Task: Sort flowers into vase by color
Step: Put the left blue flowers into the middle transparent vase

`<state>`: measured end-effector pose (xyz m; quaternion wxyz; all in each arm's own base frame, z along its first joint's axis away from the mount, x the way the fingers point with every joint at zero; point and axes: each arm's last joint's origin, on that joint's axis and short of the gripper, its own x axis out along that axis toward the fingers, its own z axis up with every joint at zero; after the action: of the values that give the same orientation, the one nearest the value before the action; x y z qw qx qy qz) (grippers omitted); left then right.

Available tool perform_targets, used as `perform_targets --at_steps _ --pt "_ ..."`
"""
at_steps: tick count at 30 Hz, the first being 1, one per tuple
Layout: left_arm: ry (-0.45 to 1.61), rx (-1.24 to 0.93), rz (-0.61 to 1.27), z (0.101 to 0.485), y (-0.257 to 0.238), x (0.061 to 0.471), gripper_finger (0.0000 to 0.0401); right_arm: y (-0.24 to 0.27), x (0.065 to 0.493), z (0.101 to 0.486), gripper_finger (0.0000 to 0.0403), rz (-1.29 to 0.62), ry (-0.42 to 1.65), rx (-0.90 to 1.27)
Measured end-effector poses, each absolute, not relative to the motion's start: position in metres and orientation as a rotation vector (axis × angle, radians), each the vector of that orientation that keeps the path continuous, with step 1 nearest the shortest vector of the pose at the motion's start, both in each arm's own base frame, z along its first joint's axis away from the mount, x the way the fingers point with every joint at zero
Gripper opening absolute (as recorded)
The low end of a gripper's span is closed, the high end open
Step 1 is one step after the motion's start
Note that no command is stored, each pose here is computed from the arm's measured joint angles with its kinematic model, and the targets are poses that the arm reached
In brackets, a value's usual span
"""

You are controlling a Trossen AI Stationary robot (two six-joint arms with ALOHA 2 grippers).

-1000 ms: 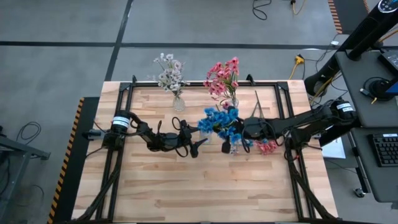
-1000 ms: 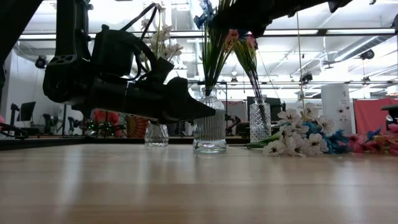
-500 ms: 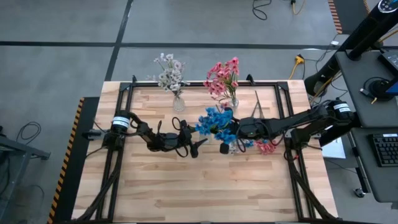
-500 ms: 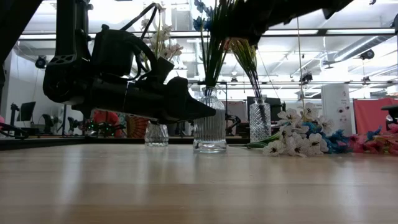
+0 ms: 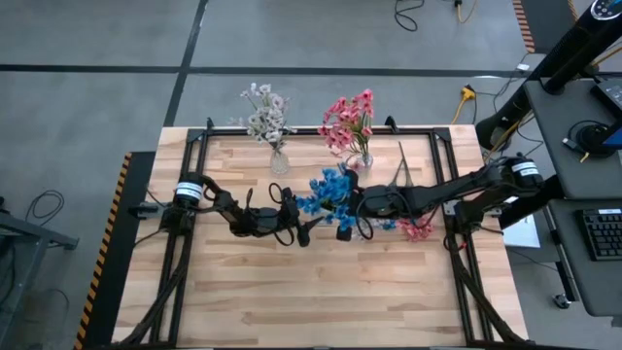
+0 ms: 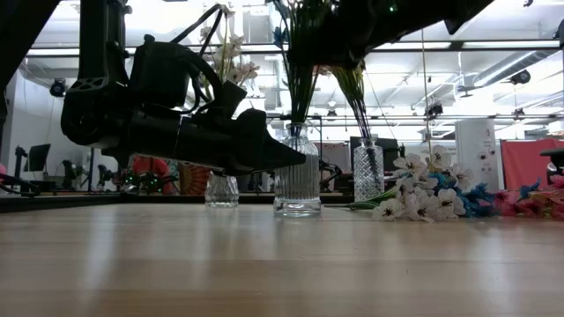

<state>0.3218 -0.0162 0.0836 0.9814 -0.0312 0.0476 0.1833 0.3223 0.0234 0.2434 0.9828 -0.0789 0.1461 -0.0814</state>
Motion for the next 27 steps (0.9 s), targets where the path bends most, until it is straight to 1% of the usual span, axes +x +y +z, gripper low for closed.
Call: perform_targets --at_steps 27 --pt "0.095 -0.063 0.370 0.084 -0.016 0.322 0.0269 0.023 0.326 0.231 0.0038 -0.164 0.355 -0.182"
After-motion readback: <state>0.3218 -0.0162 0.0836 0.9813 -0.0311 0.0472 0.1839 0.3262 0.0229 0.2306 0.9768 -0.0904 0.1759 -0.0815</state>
